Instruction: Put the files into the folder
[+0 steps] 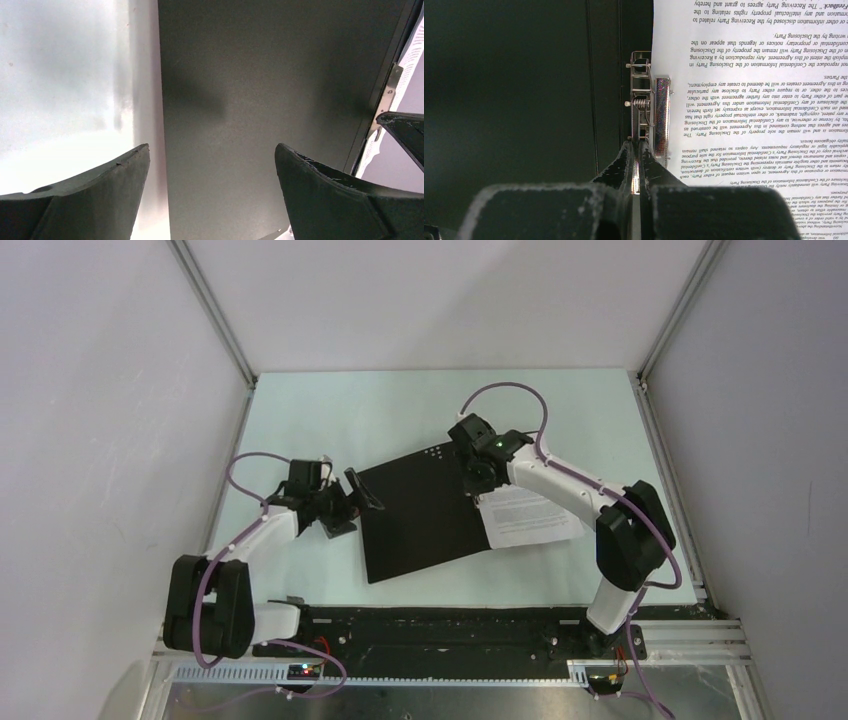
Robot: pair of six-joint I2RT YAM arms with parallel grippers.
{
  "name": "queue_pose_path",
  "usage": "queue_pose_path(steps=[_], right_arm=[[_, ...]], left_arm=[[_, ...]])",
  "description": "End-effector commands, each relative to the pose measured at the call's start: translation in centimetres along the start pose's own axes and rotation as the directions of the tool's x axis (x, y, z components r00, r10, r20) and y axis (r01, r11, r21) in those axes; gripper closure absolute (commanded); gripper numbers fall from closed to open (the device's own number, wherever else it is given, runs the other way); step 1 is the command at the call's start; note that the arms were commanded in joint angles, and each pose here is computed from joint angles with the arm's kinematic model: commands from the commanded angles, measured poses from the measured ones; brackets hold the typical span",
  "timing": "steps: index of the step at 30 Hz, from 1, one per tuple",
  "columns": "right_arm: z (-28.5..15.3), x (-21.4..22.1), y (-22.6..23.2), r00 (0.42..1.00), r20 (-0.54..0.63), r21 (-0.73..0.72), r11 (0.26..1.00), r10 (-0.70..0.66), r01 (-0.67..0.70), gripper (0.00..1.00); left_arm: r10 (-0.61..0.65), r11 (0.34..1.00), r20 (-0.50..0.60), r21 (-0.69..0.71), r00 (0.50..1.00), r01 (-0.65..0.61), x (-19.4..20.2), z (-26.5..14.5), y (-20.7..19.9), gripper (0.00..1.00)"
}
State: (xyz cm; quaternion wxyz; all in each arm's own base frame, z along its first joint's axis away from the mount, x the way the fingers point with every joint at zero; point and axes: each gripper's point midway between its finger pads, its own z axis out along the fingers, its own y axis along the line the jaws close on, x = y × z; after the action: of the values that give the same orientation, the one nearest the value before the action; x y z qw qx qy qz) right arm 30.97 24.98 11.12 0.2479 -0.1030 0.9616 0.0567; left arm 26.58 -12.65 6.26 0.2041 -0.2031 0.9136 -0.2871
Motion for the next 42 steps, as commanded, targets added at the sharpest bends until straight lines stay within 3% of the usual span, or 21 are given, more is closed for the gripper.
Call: queue_pose_path(steps=[1,11,17,28,37,42], right_arm=[[-3.5,-3.7,0.8,0.993,0.114,-0.068,0.997,0.032,-0.024,1.0],[-3.9,-4.3,0.4,0.99,0.122,-0.09,0.994,0.066,-0.055,1.0],[-3.6,-4.3,0.4,0.99,0.115,-0.101,0.992,0.081,-0.069,1.0],[-0.2,-2.3,1.0,0.991,0.071,-0.098,0.989,0.116,-0.109,1.0],[2.6,-0.4,6.5,0.989,0.039,-0.177,0.975,0.145,-0.136,1.0],[4.0,-0.1,10.3,0.979,0.024,-0.263,0.946,0.201,-0.188,1.0]], left_arm=[[-0.006,0.997,0.029,0.083,1.0,0.004,-1.0,-0.3,-2.0,0.0],[-0.037,0.989,0.001,0.146,0.999,0.036,-0.9,0.0,-3.2,0.0],[-0.06,0.955,-0.003,0.289,0.998,0.058,-1.2,-0.7,-6.0,0.0],[-0.013,0.913,0.13,0.406,0.991,-0.042,-2.8,-6.3,-10.2,0.0],[0.015,0.874,0.26,0.465,0.966,-0.139,-4.8,-11.1,-14.0,0.0],[0.052,0.891,0.26,0.424,0.964,-0.162,-5.0,-11.3,-14.3,0.0]])
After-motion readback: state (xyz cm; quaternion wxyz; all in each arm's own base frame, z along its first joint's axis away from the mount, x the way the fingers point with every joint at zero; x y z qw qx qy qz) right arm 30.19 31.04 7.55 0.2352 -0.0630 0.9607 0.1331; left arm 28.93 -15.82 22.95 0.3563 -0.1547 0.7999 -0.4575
